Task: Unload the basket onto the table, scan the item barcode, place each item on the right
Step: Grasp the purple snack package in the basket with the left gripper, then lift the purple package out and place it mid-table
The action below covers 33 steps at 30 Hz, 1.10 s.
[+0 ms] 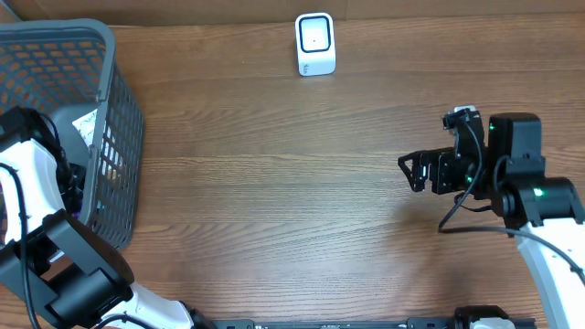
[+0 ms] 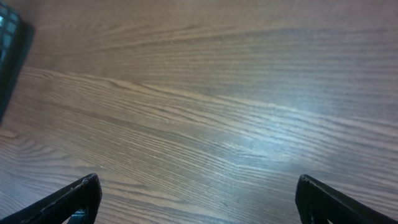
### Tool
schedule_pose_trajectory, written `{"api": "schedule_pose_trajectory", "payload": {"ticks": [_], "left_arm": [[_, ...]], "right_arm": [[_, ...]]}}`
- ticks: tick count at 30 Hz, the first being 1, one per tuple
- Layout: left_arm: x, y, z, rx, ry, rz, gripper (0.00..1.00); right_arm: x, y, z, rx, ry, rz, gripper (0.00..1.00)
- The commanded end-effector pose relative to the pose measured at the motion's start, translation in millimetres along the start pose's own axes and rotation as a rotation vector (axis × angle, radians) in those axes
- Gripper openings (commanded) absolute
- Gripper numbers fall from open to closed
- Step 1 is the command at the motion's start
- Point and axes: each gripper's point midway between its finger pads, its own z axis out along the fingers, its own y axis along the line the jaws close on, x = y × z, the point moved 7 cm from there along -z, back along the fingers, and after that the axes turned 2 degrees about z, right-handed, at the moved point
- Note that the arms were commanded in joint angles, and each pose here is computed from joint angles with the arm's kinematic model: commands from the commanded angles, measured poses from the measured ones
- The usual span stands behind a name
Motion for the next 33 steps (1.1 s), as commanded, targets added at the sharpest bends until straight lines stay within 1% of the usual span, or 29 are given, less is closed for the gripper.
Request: {"api": "schedule_pose_trajectory", "payload": {"ticks": [1,4,5,11,14,17,21,23,26,29,33], "left_arm": [[11.4,3.0,13.4,-0.034,0.036,0.036,0.36],[17.6,5.1,19.9,-0.048,0.052,0.044,0.15],[19.0,5.7,21.2,-0.051,0.055,0.046,0.04],[11.0,4.6,9.2,-0.034,0.039,0.057,0.04],[-8.5,0.8,-20.7,0.018,0.005,0.041,0.04],[-26.7,-2.9,-57.8,0.105,-0.023,0.027,0.04],[-41.4,-11.1,-118.3,0.288,-0.062,0.095,0.04],[-42.6,-10.2,-147.7,0.336,-0.093,0.11,0.04],[-36.8,-10.8,-192.1,0.406,-0.154,0.159,0.04],[-19.0,-20.6,-236.3,0.51,-0.224,0.285,0.04],[19.2,-36.2,-286.1,0.616,-0.32,0.474,0.04]], "right_arm": [[-6.1,-0.3,3.8,-0.007,0.005,0.001,1.0],[-5.6,-2.1,7.9,-0.006,0.019,0.007,1.0],[-5.5,-2.5,8.7,-0.006,0.022,0.008,1.0],[-7.1,-2.5,8.8,-0.006,0.013,0.004,1.0],[-9.4,-2.4,8.9,-0.007,0.001,-0.001,1.0],[-13.1,-2.2,8.8,-0.008,-0.02,-0.01,1.0],[-14.6,-2.1,8.8,-0.008,-0.028,-0.014,1.0],[-15.0,-2.1,8.8,-0.008,-0.03,-0.014,1.0],[-15.0,-2.2,8.7,-0.007,-0.03,-0.014,1.0],[-14.9,-2.1,8.8,-0.008,-0.03,-0.014,1.0],[-14.9,-3.1,8.7,0.001,-0.03,-0.014,1.0]]}}
